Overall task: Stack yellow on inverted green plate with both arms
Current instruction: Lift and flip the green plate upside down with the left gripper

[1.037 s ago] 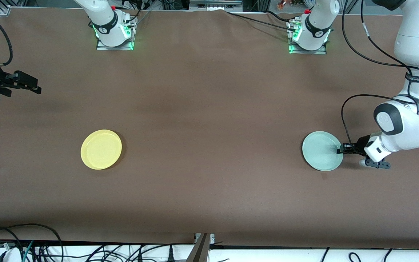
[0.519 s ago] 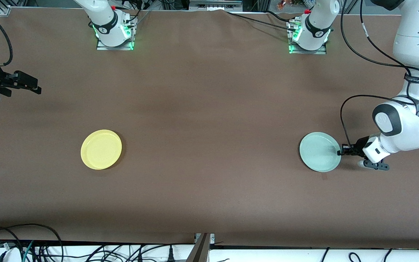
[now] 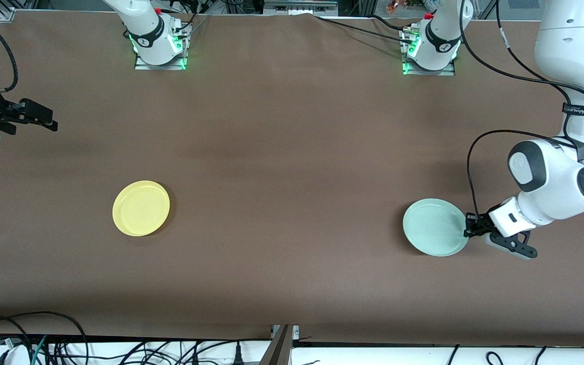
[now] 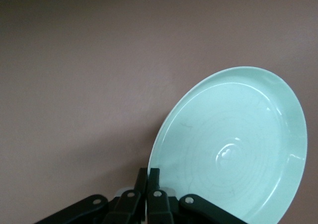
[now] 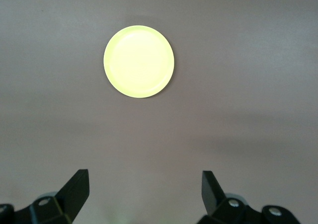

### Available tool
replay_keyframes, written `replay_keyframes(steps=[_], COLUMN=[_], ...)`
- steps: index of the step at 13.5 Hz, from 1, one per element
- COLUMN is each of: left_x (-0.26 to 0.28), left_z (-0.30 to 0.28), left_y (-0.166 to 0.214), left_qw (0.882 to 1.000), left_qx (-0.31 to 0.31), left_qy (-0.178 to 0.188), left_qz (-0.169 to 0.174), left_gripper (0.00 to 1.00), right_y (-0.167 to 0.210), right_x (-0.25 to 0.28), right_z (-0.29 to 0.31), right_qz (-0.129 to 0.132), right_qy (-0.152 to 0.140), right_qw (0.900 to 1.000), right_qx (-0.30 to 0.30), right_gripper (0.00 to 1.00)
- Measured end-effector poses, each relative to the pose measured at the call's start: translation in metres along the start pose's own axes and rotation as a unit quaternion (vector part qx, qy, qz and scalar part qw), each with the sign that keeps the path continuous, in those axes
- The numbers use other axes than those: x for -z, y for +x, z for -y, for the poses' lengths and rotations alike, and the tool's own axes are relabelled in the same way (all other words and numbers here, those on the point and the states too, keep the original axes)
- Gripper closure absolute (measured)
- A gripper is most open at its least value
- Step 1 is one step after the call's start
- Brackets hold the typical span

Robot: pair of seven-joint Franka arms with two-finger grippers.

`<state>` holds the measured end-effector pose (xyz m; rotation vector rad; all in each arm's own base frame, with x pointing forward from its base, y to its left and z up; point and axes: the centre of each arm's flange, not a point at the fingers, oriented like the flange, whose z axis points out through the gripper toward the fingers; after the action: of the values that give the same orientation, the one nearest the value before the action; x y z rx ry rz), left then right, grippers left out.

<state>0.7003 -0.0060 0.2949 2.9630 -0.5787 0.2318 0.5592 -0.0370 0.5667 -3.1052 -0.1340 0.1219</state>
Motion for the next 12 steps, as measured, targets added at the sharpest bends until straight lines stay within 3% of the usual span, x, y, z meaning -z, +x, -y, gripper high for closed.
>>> replay_keyframes(steps=[3, 6, 9, 12], left_x=[0.019, 0.025, 0.022, 0.003], left_z=[-0.058, -0.143, -0.224, -0.299], left_y=[0.039, 0.068, 0.08, 0.076], left_qw=[0.995, 0.976, 0.937, 0.883], left_qx=[-0.062, -0.125, -0.194, -0.257], left_qy=[0.083, 0.178, 0.288, 0.387], left_qz=[0.004, -0.004, -0.037, -0.059], left_gripper=[0.98, 0.98, 0.98, 0.98], right_y=[0.0, 0.0, 0.0, 0.0], right_x=[0.0, 0.0, 0.0, -0.001], right_z=[0.0, 0.0, 0.0, 0.0], right_qz=[0.0, 0.0, 0.0, 0.001], right_qy=[0.0, 0.0, 0.0, 0.0], right_qw=[1.0, 1.0, 1.0, 1.0], right_qx=[0.0, 0.0, 0.0, 0.0], right_gripper=[0.0, 0.0, 0.0, 0.0])
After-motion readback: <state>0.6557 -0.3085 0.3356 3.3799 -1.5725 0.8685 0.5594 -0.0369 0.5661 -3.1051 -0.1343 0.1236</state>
